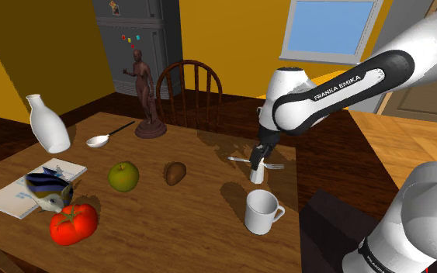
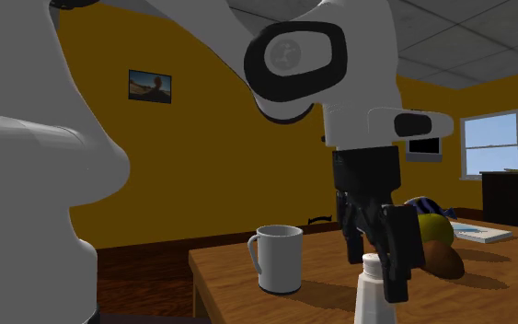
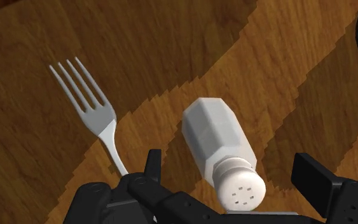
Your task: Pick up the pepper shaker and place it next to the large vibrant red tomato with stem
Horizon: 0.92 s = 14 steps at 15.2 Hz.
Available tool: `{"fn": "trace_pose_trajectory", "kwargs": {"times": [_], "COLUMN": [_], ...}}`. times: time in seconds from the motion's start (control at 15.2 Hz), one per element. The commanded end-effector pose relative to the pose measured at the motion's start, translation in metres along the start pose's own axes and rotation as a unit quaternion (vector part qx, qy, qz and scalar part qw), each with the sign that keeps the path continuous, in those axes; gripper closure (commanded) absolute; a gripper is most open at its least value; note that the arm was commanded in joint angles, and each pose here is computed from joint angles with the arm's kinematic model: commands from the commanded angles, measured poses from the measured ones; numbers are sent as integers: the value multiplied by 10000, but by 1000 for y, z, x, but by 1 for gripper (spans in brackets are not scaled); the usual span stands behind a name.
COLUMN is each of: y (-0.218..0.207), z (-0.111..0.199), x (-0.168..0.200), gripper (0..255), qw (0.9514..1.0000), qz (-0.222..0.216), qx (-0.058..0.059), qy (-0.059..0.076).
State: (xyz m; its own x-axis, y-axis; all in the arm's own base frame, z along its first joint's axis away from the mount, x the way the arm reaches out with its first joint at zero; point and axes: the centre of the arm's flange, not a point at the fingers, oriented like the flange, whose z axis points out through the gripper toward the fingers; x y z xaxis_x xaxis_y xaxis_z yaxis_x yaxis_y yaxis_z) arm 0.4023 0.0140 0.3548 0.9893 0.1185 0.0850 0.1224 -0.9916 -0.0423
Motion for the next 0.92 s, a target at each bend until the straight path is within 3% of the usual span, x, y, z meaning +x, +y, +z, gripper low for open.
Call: {"fn": "trace_pose_trajectory", "kwargs": {"times": [0.0, 0.46, 0.53, 0.86], "y": [-1, -1, -1, -1], "z": [8, 8, 8, 7], "x": [0, 0, 0, 0], "gripper": [0, 0, 255, 255], "qw": [10000, 10000, 10000, 10000], "qz": [0, 0, 0, 0], "qx": [0, 0, 0, 0], "qy": [4, 4, 4, 4]}}
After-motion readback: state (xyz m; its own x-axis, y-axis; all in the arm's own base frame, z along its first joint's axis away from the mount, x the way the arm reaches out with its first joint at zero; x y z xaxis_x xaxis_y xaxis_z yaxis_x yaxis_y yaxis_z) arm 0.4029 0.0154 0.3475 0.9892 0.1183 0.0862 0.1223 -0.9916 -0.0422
